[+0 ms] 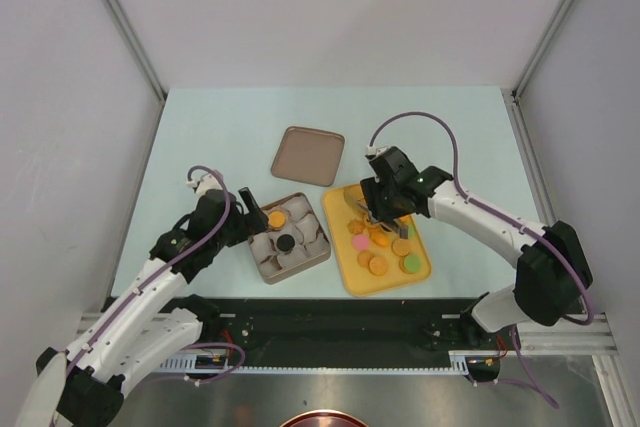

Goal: Pack the cookies

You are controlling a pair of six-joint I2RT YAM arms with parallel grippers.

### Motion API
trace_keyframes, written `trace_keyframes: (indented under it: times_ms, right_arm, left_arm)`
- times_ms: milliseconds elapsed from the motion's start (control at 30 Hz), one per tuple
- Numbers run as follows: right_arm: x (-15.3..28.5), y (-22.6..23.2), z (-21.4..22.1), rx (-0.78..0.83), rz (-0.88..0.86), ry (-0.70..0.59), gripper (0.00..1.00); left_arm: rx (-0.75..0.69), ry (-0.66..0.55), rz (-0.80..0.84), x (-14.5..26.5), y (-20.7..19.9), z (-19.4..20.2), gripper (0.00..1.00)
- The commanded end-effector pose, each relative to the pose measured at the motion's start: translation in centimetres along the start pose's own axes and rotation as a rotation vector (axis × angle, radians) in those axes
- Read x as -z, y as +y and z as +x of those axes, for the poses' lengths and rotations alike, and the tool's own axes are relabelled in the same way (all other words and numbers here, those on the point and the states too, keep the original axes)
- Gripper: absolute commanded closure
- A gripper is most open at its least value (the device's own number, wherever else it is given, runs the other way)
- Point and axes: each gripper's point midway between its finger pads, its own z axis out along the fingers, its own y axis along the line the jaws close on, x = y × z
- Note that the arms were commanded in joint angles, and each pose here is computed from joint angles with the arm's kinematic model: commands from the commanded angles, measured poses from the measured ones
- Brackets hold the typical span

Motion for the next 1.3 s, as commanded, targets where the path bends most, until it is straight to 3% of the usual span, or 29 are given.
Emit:
trace_keyframes:
  times_ms: [0,500,667,967,1267]
  right_arm:
    - [0.1,0.6,-3.3,0.006,-0.031,-0.080,0.42]
    - [-0.9,0.4,-2.5,0.006,-0.020,-0.023,0.48]
    - [-0.2,0.6,-2.2,0.011,-0.014,-0.025,0.54]
    - [6.5,2.8,-6.4,0.010,-0.048,-0.210,0.58]
    - [10.5,8.2,-7.8,0.067,-0.161,-0.279,0.58]
  left_arm:
    - [-0.005,-0.026,0.014,-0.1,-0.3,-0.6,0.00]
    - [-0.013,-0.029,0.012,-0.1,-0.3,-0.7,0.00]
    - [-0.011,-0.031,0.019,-0.1,-0.4,-0.8,0.00]
    - [-0.010,-0.038,0.026,0.2,-0.4,-0.9,0.00]
    - [0.001,-0.049,0.024,0.5,-0.3,-1.1,0.00]
